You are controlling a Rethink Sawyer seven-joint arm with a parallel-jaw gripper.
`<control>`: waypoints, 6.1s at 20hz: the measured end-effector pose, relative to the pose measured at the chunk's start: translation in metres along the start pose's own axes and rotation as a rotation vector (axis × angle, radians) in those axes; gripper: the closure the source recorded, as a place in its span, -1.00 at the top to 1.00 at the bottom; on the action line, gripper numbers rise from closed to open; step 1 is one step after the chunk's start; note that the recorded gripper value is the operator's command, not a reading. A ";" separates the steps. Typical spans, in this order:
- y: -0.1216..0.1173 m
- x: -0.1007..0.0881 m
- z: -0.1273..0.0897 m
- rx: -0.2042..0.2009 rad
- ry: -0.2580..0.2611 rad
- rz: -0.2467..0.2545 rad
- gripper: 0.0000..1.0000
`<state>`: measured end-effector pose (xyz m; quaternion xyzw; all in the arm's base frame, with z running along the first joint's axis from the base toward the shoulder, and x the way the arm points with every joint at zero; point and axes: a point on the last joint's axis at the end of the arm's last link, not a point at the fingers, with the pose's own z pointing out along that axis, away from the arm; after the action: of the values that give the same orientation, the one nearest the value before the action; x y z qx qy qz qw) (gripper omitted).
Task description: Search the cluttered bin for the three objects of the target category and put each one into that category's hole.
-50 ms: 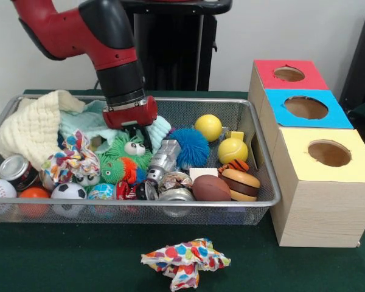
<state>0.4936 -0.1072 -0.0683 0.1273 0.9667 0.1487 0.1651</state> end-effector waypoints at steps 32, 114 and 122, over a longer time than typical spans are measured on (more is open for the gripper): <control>0.094 0.015 -0.017 0.022 0.250 -0.178 1.00; 0.035 -0.041 -0.069 0.524 0.349 -1.033 -1.00; 0.022 -0.059 -0.075 0.574 0.330 -1.141 -1.00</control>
<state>0.5249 -0.1224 0.0231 -0.3906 0.8963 -0.2081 0.0272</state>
